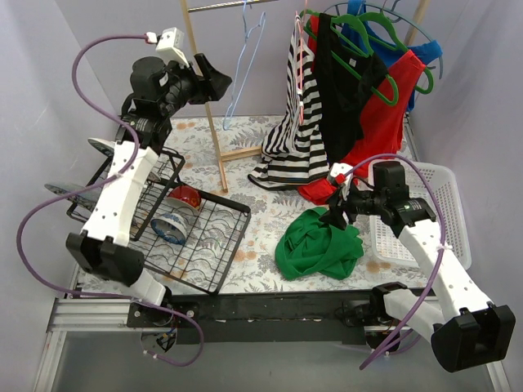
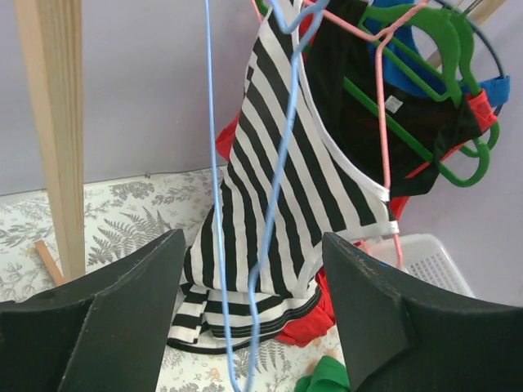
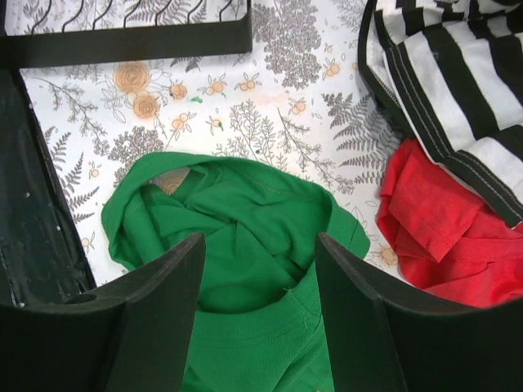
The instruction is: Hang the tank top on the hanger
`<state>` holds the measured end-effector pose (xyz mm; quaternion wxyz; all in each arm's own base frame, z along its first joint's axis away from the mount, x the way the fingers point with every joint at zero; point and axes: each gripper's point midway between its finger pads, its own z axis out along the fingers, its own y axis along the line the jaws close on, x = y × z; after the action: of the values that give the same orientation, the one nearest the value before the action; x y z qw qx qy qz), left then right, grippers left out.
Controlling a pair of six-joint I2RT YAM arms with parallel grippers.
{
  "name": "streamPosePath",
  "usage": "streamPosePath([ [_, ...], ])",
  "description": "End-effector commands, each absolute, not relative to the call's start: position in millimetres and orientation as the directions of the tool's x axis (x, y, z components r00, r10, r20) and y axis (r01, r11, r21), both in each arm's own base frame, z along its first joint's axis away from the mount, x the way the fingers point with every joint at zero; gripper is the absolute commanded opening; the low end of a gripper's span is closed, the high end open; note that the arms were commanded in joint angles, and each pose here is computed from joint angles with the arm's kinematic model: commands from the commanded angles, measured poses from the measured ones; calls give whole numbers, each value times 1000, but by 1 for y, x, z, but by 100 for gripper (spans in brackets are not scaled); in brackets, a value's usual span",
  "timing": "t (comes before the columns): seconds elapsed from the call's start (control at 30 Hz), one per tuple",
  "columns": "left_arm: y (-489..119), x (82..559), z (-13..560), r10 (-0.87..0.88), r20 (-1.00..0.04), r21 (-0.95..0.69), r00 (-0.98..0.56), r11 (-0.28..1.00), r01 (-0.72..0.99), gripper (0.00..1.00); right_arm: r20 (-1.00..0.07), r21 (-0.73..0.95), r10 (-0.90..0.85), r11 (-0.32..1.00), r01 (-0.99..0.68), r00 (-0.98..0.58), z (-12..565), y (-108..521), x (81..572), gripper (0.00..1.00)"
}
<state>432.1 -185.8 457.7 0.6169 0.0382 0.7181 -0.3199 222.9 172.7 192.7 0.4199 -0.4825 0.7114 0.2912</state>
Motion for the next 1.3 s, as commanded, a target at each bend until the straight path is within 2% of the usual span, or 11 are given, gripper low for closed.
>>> streamPosePath([
  [0.0, -206, 450, 457, -304, -916, -400, -260, 734, 550, 66, -911, -10, -390, 343, -939, -133, 207, 178, 223, 64],
  [0.07, -217, 448, 465, -298, -919, -393, -257, 689, 609, 63, -913, -4, -384, 340, -940, -136, 206, 178, 222, 64],
  [0.23, -228, 462, 455, -303, -908, -419, -289, 657, 627, 60, -917, 5, -372, 346, -938, -142, 208, 176, 222, 64],
  [0.43, -246, 463, 439, -291, -899, -438, -328, 619, 652, 47, -914, 14, -374, 357, -934, -157, 208, 173, 224, 64],
  [0.6, -245, 466, 436, -277, -910, -415, -310, 636, 650, 28, -909, 11, -383, 374, -927, -166, 208, 170, 226, 64],
  [0.63, -244, 467, 437, -279, -911, -412, -304, 641, 647, 21, -907, 15, -384, 377, -926, -171, 208, 170, 226, 64],
  [0.7, -243, 465, 442, -279, -917, -399, -286, 644, 653, 14, -907, 11, -386, 375, -927, -168, 211, 170, 227, 64],
  [0.73, -242, 464, 446, -282, -919, -394, -276, 644, 656, 5, -906, 16, -387, 377, -926, -173, 211, 170, 228, 64],
  [0.77, -241, 463, 449, -285, -921, -388, -265, 645, 658, 1, -906, 15, -388, 375, -927, -172, 212, 170, 228, 64],
  [1.07, -242, 433, 495, -294, -948, -281, -121, 593, 754, 0, -905, 15, -389, 369, -929, -169, 219, 171, 231, 64],
  [1.27, -237, 425, 500, -277, -959, -216, -52, 604, 767, 0, -905, 11, -391, 373, -928, -168, 218, 170, 230, 64],
])
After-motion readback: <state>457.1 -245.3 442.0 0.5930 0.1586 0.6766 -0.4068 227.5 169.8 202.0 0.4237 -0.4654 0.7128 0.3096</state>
